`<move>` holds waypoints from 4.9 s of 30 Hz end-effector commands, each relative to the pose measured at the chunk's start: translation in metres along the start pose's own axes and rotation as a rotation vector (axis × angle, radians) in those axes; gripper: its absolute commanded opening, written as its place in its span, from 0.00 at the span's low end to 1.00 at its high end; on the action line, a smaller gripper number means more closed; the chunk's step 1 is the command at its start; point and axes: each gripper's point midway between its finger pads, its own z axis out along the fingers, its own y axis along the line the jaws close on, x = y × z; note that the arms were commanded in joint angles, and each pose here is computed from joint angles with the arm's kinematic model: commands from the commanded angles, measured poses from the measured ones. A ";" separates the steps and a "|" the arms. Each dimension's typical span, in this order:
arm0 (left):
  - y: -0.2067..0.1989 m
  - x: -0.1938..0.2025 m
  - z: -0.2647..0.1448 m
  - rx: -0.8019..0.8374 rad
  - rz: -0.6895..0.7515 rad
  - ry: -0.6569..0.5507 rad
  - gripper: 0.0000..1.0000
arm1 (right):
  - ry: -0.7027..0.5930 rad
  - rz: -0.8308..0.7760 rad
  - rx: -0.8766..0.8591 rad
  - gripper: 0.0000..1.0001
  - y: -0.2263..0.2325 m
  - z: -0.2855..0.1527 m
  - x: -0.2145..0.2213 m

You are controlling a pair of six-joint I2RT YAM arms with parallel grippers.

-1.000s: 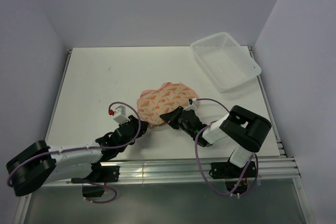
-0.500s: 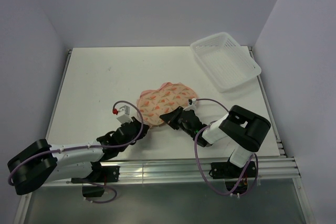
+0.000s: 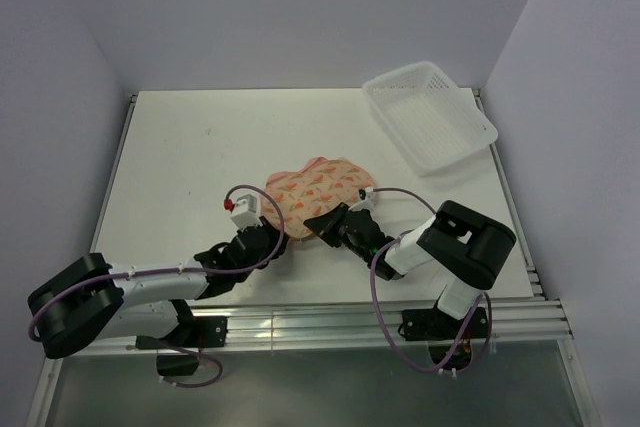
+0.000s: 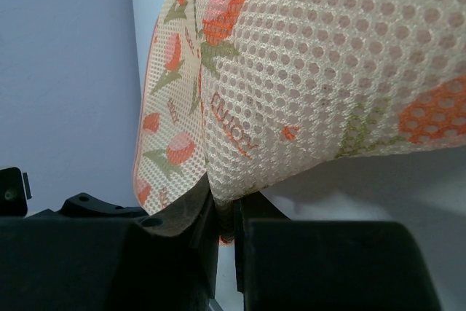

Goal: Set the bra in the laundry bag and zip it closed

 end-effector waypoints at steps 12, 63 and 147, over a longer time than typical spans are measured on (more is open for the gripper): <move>-0.008 -0.045 0.004 -0.050 0.057 -0.189 0.00 | -0.001 0.007 -0.062 0.00 0.013 -0.002 0.000; -0.052 0.026 -0.010 0.037 0.092 -0.064 0.48 | -0.002 0.006 -0.091 0.00 0.027 0.002 -0.002; -0.089 0.043 -0.017 0.194 -0.009 0.019 0.00 | 0.183 -0.094 -0.161 1.00 0.009 -0.064 0.021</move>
